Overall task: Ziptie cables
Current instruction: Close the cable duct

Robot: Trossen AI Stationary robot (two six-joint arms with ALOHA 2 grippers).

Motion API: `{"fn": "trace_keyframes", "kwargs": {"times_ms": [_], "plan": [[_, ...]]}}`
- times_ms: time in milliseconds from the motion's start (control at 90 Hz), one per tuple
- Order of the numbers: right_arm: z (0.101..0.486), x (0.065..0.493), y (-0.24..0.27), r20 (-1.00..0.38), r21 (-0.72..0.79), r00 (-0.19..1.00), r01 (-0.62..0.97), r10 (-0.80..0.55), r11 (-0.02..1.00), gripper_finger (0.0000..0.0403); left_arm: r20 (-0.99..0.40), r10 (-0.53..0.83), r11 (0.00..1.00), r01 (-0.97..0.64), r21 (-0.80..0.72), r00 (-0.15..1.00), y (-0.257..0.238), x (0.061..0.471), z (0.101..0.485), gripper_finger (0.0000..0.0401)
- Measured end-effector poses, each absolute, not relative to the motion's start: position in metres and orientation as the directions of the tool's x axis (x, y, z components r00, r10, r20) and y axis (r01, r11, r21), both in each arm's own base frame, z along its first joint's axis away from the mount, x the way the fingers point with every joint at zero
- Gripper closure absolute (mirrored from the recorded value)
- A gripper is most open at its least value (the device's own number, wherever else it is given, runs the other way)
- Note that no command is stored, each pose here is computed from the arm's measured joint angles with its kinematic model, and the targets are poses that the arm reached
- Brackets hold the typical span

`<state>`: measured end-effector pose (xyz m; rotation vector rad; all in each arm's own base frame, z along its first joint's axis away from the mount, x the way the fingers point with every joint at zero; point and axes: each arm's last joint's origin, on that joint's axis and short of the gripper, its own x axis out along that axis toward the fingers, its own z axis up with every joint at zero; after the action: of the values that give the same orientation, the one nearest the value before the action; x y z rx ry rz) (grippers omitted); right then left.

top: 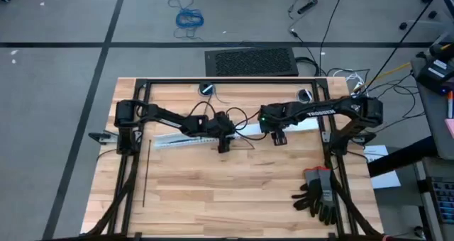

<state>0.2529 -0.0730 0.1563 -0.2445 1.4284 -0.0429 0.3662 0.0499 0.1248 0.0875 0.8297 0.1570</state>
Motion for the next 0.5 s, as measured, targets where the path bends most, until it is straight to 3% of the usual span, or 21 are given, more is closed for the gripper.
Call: {"fn": "trace_keyframes", "kwargs": {"times_ms": [311, 500], "plan": [[0.159, 0.253, -0.073, -0.977, -0.183, 0.131, -0.117, -0.168, 0.976, 0.0132, -0.727, 0.173, 0.985, -0.105, 0.138, 0.664, 0.05, 0.366, 0.125, 0.0173], [0.194, 0.268, -0.076, -0.97, -0.165, 0.192, -0.078, -0.147, 0.983, 0.0143, -0.727, 0.172, 0.985, -0.104, 0.138, 0.664, 0.05, 0.366, 0.125, 0.0172]]}}
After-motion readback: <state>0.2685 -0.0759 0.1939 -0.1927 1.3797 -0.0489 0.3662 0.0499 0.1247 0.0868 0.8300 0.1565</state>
